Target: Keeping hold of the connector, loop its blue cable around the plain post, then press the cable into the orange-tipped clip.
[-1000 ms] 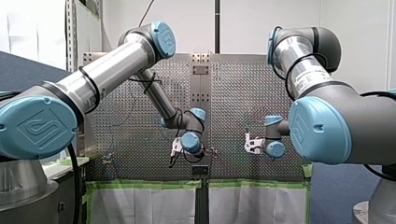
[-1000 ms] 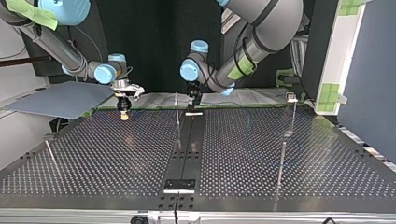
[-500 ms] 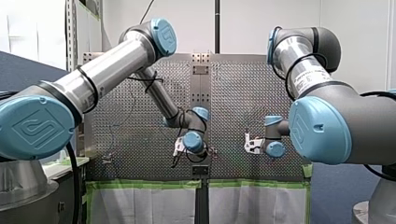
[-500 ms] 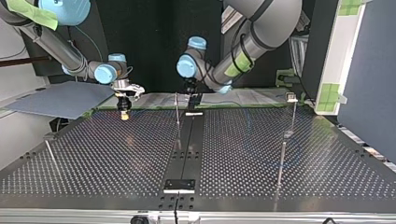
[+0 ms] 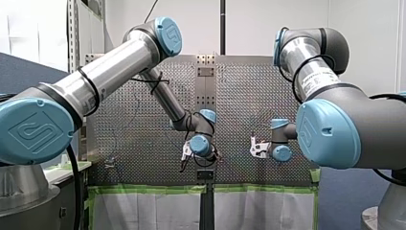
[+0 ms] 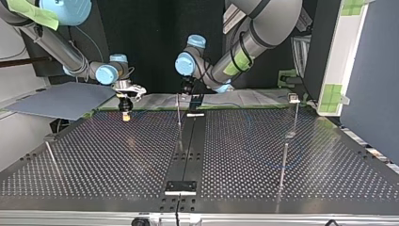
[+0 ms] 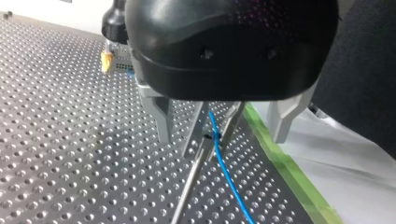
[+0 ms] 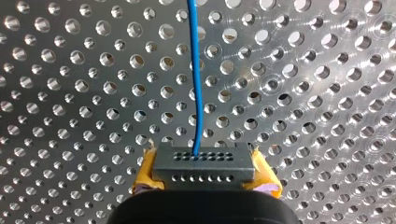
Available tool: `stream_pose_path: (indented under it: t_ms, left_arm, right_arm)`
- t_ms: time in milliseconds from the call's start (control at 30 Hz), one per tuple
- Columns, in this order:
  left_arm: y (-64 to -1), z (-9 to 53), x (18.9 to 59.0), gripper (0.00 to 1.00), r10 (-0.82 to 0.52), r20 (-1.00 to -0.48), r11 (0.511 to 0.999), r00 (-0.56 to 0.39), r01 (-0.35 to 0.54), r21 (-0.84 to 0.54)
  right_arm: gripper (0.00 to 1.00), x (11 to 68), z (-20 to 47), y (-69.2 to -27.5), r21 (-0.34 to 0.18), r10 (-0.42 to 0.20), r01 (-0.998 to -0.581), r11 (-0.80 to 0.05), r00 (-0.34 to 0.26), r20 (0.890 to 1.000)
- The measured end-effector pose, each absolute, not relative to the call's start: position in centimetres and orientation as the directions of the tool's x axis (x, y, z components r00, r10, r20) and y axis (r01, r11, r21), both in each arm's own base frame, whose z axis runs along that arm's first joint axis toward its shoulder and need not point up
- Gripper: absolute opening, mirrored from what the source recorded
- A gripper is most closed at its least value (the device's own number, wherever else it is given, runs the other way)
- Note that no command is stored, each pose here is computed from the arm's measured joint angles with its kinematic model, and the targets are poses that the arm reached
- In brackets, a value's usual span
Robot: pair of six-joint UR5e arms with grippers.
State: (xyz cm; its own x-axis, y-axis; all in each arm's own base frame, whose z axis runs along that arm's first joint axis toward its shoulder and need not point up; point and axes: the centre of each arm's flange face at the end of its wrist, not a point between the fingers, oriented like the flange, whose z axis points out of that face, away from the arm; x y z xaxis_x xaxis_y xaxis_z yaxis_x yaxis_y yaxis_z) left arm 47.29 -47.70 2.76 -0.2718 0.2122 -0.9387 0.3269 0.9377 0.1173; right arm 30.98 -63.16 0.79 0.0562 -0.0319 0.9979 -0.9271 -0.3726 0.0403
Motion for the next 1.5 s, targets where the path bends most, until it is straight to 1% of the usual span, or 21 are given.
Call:
stream_pose_path:
  t_ms: [700, 1133, 1400, 1500]
  left_arm:
    - [-48.3, 2.7, 46.9, 0.99, 0.2, -0.942, 0.932, -0.27, 0.349, 0.098]
    - [-48.3, 2.7, 47.0, 0.99, 0.161, -0.945, 0.936, -0.285, 0.347, 0.055]
    - [-47.5, 1.8, 45.0, 0.99, 0.228, -0.918, 0.928, -0.323, 0.356, 0.105]
    - [-47.2, 2.1, 44.2, 0.99, 0.235, -0.916, 0.927, -0.325, 0.358, 0.111]
  right_arm:
    - [0.0, 31.2, 0.8, -63.1, 0.04, -0.031, -0.926, -0.375, 0.056, 0.998]
    - [0.0, 31.3, 0.8, -63.0, 0.04, -0.031, -0.925, -0.378, 0.056, 0.998]
    - [0.0, 31.4, 0.8, -63.0, 0.04, -0.031, -0.925, -0.378, 0.056, 0.998]
    - [0.0, 31.4, 0.8, -63.0, 0.038, -0.032, -0.925, -0.378, 0.054, 0.998]
